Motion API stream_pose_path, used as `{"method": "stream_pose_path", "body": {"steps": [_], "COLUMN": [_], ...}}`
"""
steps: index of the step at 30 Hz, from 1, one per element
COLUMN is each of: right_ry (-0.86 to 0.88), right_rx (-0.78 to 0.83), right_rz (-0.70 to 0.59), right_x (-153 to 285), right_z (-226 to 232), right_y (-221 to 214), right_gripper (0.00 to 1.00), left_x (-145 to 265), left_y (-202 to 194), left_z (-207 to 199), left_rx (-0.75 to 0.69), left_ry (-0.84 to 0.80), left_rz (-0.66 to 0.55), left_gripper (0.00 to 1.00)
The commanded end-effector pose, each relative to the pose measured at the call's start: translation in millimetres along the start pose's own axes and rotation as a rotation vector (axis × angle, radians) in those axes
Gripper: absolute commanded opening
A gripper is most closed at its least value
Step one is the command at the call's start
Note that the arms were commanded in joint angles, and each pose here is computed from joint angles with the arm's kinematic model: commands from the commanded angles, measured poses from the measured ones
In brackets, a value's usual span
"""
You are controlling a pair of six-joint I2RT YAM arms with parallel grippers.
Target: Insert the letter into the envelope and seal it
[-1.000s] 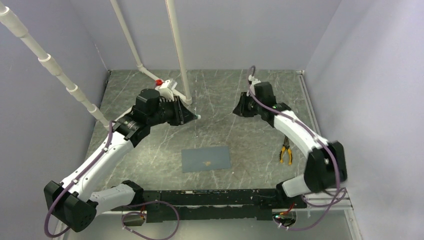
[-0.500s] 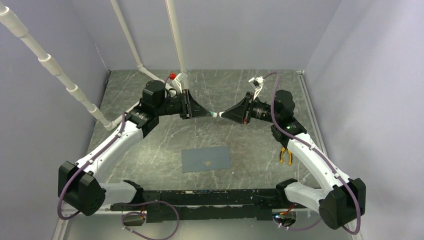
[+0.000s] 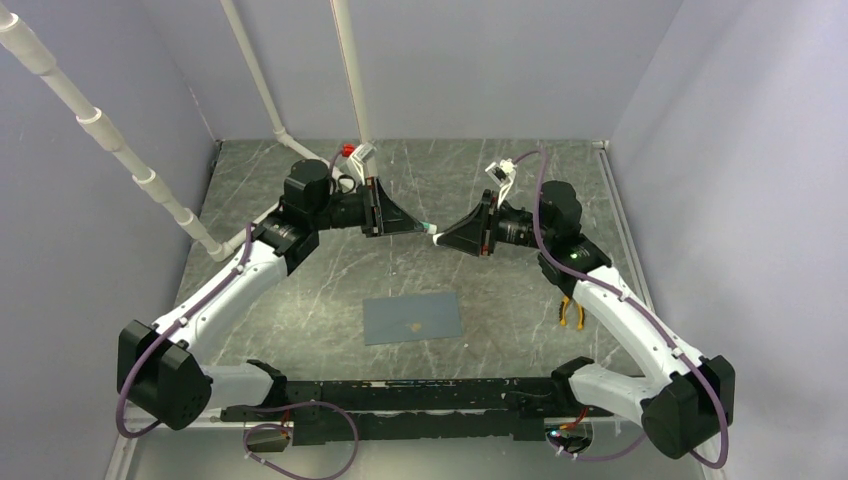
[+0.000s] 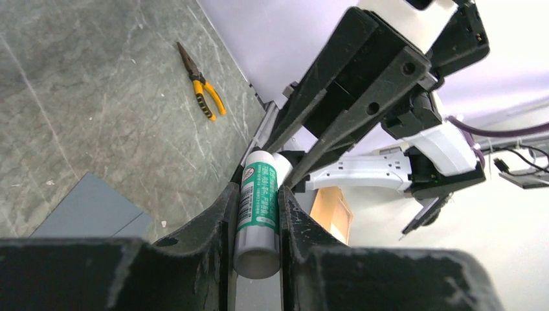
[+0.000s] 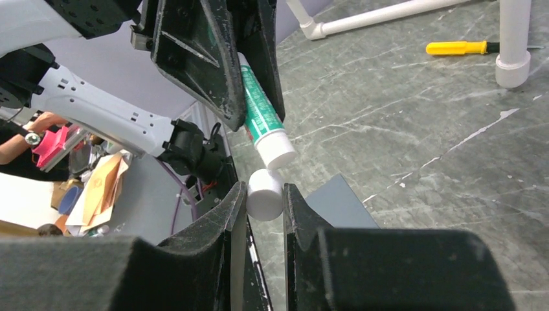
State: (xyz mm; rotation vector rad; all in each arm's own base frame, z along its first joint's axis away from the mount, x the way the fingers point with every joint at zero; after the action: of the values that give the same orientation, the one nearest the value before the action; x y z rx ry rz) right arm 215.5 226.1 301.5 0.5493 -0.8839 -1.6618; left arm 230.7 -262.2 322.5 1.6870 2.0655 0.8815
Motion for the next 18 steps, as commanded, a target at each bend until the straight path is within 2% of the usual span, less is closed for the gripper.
{"method": "stream_pose_path", "body": {"steps": [1, 8, 18], "right_ry": [0.017, 0.028, -0.001], "right_rx": [0.114, 0.140, 0.141], "right_rz": [-0.078, -0.100, -0.068], "right_x": [7.5, 12.2, 3.1], "right_z": [21.4, 33.4, 23.0], "right_y": [24.8, 32.9, 31.8], "right_gripper": [0.00, 0.00, 0.00], "left_x": [7.8, 8.5, 8.1], "left_y": [7.7, 5.6, 7.1], "left_z": [-4.2, -5.8, -18.5], "left_rx": [-0.049, -0.058, -0.074], "left_ry": [0.058, 0.043, -0.050], "left_rz": [-0.040, -0.031, -0.029], "left_gripper": [0.02, 0.03, 0.02]}}
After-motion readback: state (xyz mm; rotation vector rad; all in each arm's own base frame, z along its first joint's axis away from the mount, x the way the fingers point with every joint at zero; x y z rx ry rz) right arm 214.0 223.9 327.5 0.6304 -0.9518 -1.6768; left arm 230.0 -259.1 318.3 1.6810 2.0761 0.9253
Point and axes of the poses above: each gripper's point midway between its finger pads, its own x axis back along the fingers, its own z axis along the line the jaws close on, y = z × x, the point moved 4 cm from there along x, back along the fingers, and after that the axes turned 7 degrees about -x, right-handed, at the moved point
